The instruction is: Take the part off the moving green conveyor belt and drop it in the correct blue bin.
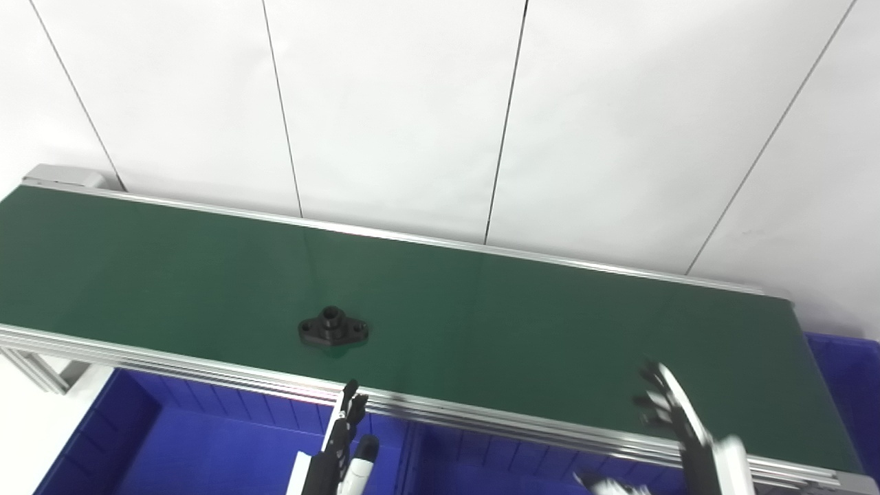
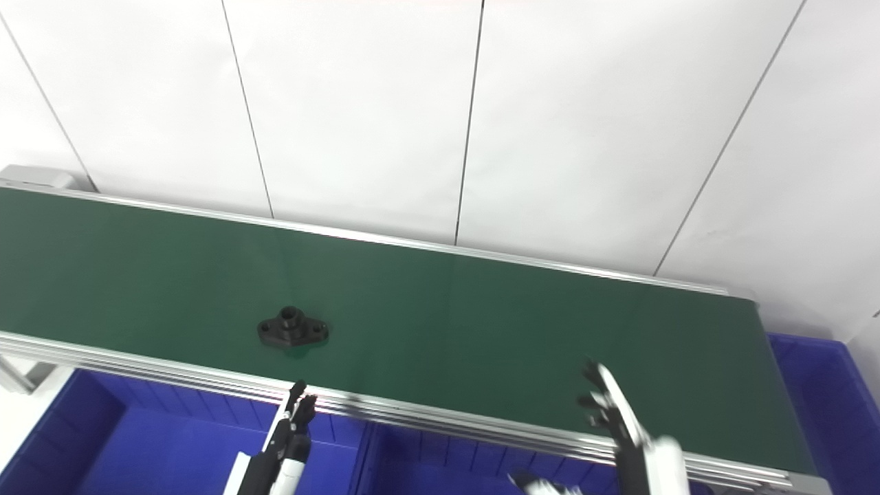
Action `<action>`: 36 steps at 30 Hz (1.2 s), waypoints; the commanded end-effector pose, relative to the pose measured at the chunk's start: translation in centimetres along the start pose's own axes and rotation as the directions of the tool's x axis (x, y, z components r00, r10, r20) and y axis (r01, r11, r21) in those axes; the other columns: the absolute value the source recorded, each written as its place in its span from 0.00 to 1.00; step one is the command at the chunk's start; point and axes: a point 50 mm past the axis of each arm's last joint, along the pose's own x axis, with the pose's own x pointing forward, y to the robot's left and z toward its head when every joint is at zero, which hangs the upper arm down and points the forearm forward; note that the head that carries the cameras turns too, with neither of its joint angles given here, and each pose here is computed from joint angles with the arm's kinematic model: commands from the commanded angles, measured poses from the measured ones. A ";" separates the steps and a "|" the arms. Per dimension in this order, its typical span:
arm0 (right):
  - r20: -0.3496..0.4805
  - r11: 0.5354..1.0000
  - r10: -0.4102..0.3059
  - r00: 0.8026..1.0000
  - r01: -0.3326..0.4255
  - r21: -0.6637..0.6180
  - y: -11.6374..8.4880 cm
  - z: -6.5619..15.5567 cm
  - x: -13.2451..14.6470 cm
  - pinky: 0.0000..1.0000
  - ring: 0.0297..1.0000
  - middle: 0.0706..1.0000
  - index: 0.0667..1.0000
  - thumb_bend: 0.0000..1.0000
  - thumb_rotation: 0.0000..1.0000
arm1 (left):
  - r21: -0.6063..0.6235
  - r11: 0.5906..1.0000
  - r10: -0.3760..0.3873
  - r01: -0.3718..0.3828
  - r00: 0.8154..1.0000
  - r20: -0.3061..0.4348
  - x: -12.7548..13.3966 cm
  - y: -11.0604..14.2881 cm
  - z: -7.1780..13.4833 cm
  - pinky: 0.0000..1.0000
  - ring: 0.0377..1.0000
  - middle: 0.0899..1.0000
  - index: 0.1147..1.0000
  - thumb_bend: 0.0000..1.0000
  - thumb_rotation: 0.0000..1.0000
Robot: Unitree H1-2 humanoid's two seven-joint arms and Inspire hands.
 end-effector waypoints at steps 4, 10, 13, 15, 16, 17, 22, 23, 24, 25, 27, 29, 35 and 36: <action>-0.004 0.991 0.094 0.996 -0.094 -0.094 0.0 1.6 4.3 0.55 0.64 0.72 0.81 0.98 0.27 | -0.081 0.996 -0.022 0.026 0.998 0.051 0.2 -1.9 1.7 1.00 0.97 0.97 1.00 0.67 0.99; 0.008 0.967 0.188 0.982 -0.184 -0.176 1.2 2.3 8.4 0.55 0.64 0.71 0.82 0.97 0.32 | -0.082 0.996 -0.031 0.036 0.998 0.055 0.2 -1.9 1.4 1.00 0.97 0.97 1.00 0.67 1.00; 0.034 0.953 0.214 0.976 -0.201 -0.226 1.8 2.4 10.1 0.53 0.63 0.71 0.82 0.98 0.34 | -0.081 0.996 -0.032 0.036 0.998 0.054 0.3 -2.0 1.4 1.00 0.96 0.97 1.00 0.67 0.99; 0.050 0.946 0.228 0.972 -0.209 -0.247 2.4 2.4 11.5 0.51 0.62 0.71 0.81 0.99 0.34 | -0.076 0.996 -0.031 0.036 0.998 0.057 0.3 -2.2 1.3 0.98 0.96 0.97 1.00 0.67 0.99; 0.060 0.943 0.237 0.970 -0.215 -0.253 2.8 2.4 12.2 0.50 0.62 0.71 0.81 1.00 0.34 | -0.072 0.997 -0.033 0.037 0.998 0.056 0.3 -2.3 1.3 0.98 0.95 0.96 1.00 0.67 0.99; 0.067 0.942 0.243 0.968 -0.218 -0.256 3.0 2.4 12.7 0.50 0.62 0.71 0.81 1.00 0.34 | -0.069 0.997 -0.033 0.037 0.998 0.055 0.3 -2.4 1.2 0.97 0.95 0.97 1.00 0.68 0.99; 0.051 0.911 0.302 0.952 -0.273 -0.311 4.4 2.7 14.9 0.51 0.64 0.74 0.83 0.99 0.36 | -0.071 0.997 -0.039 0.042 0.998 0.048 0.4 -2.9 1.2 0.98 0.95 0.97 1.00 0.70 0.98; 0.048 0.904 0.311 0.949 -0.280 -0.324 4.7 2.9 15.3 0.52 0.65 0.74 0.83 0.99 0.37 | -0.072 0.996 -0.039 0.043 0.998 0.047 0.4 -3.0 1.2 0.98 0.95 0.97 1.00 0.70 0.98; 0.047 0.898 0.321 0.946 -0.288 -0.332 5.0 3.0 15.7 0.52 0.65 0.75 0.84 0.99 0.37 | -0.076 0.996 -0.039 0.043 0.998 0.046 0.4 -3.2 1.2 0.98 0.95 0.96 1.00 0.70 0.98; 0.046 0.895 0.327 0.944 -0.294 -0.336 5.2 3.1 16.0 0.52 0.65 0.74 0.83 0.98 0.37 | -0.079 0.996 -0.040 0.043 0.998 0.046 0.4 -3.3 1.2 0.99 0.95 0.96 1.00 0.69 0.98; 0.045 0.887 0.343 0.938 -0.308 -0.343 6.0 3.4 16.7 0.50 0.65 0.75 0.83 0.98 0.36 | -0.084 0.995 -0.041 0.045 0.998 0.044 0.4 -3.4 1.2 0.99 0.95 0.96 1.00 0.70 0.98; 0.045 0.880 0.360 0.932 -0.324 -0.349 6.6 3.6 17.3 0.50 0.65 0.75 0.83 0.99 0.35 | -0.092 0.995 -0.041 0.045 0.998 0.046 0.3 -3.7 1.3 1.00 0.94 0.96 1.00 0.69 0.98; 0.021 0.857 0.408 0.913 -0.376 -0.352 8.8 4.1 18.9 0.49 0.64 0.76 0.82 1.00 0.34 | -0.095 0.994 -0.040 0.045 0.998 0.056 0.1 -4.3 1.5 0.96 0.92 0.93 1.00 0.68 0.99; 0.017 0.853 0.416 0.909 -0.384 -0.354 9.3 4.2 19.1 0.49 0.64 0.76 0.82 1.00 0.33 | -0.095 0.995 -0.037 0.043 0.998 0.058 0.0 -4.3 1.5 0.96 0.92 0.93 1.00 0.67 0.99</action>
